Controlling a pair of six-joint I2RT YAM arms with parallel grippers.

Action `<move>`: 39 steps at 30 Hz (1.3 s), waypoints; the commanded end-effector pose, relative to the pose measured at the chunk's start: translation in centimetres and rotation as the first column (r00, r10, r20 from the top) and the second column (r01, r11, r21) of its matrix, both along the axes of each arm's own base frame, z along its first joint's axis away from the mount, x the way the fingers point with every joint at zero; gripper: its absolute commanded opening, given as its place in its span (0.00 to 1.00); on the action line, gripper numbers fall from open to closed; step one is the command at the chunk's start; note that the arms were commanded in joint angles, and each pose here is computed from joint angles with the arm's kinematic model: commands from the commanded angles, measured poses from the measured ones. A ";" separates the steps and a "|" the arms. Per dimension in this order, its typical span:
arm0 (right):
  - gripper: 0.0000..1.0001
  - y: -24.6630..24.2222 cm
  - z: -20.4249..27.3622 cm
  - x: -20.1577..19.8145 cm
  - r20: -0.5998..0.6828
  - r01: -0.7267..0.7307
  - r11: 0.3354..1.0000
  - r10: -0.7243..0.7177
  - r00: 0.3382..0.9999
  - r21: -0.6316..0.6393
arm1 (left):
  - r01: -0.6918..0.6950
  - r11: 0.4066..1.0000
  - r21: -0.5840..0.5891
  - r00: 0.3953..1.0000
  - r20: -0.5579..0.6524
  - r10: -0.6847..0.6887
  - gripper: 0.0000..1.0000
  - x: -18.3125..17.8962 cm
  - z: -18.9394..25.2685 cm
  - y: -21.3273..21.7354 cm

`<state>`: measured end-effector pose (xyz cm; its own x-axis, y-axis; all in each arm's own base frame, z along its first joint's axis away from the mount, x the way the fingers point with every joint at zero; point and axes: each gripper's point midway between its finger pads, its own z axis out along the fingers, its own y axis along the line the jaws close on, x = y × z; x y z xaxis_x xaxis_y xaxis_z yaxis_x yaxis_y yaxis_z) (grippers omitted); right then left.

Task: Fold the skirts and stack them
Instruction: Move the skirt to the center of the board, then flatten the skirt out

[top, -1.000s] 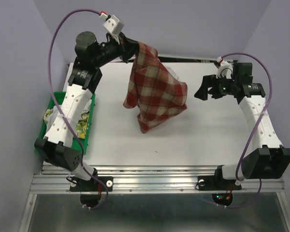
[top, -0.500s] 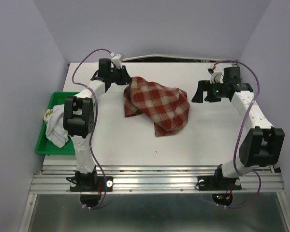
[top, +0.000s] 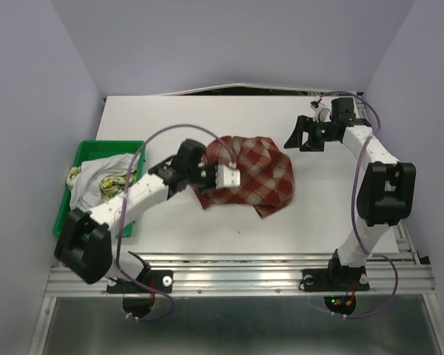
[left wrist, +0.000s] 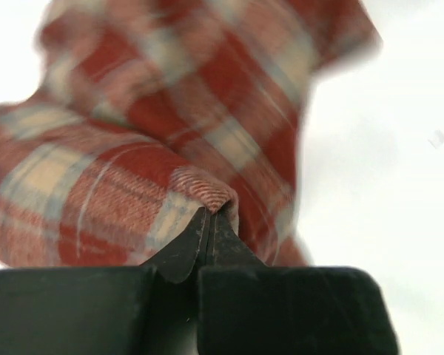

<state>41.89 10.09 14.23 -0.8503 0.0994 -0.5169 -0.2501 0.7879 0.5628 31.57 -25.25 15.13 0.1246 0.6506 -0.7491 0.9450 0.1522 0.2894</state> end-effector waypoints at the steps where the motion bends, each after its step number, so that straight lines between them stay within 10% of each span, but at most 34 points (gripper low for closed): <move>1: 0.90 0.6 2.9 1.9 0.099 -0.038 0.998 0.032 0.995 0.058 | 0.293 0.869 0.399 0.903 0.184 -0.389 0.00 -6.9 -6.0 3.3; 6: 0.90 1.3 1.6 1.8 0.090 -0.094 0.991 0.085 0.992 0.098 | 0.221 0.855 0.469 0.883 0.275 -0.379 0.15 -6.4 -6.7 4.2; 7: 0.90 1.6 1.9 1.9 0.101 -0.109 0.987 0.098 0.990 0.118 | 0.194 0.874 0.446 0.896 0.283 -0.343 0.29 -5.9 -6.0 3.9; 9: 0.92 2.7 2.1 2.4 0.127 -0.138 0.983 0.123 0.984 0.119 | 0.129 0.923 0.362 0.926 0.289 -0.242 0.90 -4.9 -3.2 2.9; 10: 0.92 3.7 2.4 3.1 0.139 -0.165 0.979 0.149 0.979 0.117 | 0.104 0.938 0.332 0.939 0.279 -0.203 0.98 -4.8 -2.2 2.9; 15: 0.92 6.9 2.8 5.1 0.145 -0.210 0.974 0.196 0.970 0.087 | -0.054 0.998 -0.045 0.980 0.191 0.061 0.98 -2.4 7.4 2.6; 21: 0.79 10.2 4.4 8.3 0.223 -0.135 0.991 0.136 0.965 -0.019 | -0.437 0.853 -0.286 0.896 -0.061 0.439 0.95 3.7 11.2 9.1; 32: 0.76 15.2 -6.5 8.3 -0.023 -0.232 0.942 0.234 0.972 -0.242 | -0.725 0.686 -0.052 0.615 -0.495 0.613 0.98 7.5 1.0 12.1; 39: 0.45 16.2 -6.8 7.0 -0.059 -0.297 0.938 0.292 0.955 -0.177 | -0.735 0.677 0.033 0.483 -0.675 0.558 0.99 7.1 -3.5 10.4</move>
